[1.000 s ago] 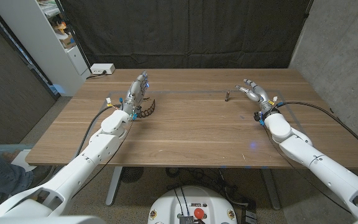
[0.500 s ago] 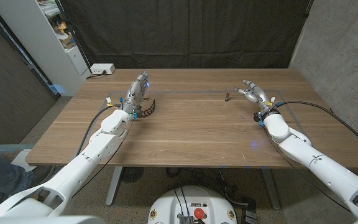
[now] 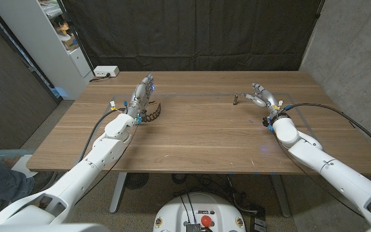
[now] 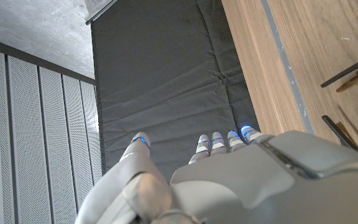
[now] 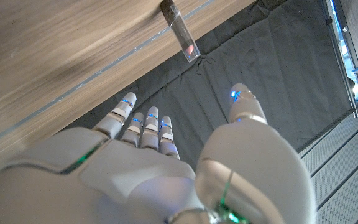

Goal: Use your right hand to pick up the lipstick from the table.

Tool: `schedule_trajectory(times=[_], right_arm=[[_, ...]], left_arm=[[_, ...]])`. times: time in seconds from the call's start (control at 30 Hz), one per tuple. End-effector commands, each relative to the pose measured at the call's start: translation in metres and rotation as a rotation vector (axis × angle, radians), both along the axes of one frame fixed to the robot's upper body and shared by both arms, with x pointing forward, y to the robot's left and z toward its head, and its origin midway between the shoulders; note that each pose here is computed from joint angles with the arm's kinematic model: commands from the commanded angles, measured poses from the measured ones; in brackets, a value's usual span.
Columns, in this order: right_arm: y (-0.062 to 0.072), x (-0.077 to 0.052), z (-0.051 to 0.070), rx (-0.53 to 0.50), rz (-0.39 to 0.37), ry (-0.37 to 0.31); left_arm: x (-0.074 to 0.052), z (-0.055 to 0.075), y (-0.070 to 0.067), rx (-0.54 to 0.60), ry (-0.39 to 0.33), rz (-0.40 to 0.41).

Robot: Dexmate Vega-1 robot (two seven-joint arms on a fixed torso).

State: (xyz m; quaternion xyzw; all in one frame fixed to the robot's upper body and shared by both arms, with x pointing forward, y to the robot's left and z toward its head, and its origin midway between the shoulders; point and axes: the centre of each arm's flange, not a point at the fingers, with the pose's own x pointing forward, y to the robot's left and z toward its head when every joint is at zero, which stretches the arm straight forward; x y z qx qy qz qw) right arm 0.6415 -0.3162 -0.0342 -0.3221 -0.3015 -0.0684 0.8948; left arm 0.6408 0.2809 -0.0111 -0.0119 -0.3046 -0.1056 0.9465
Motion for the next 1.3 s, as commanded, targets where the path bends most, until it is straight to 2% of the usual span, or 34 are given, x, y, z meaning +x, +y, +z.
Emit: schedule_trajectory(times=[0.03, 0.8, 1.3], right_arm=[[0.0, 0.004, -0.001, -0.055, -0.038, 0.015], [0.002, 0.011, -0.003, -0.057, -0.07, 0.006], [0.011, 0.018, -0.005, -0.078, -0.076, 0.0]], left_arm=[[0.0, 0.0, -0.002, 0.002, 0.001, -0.002], [-0.005, 0.005, -0.008, 0.016, -0.002, 0.004], [-0.003, 0.008, -0.007, 0.02, -0.006, 0.001]])
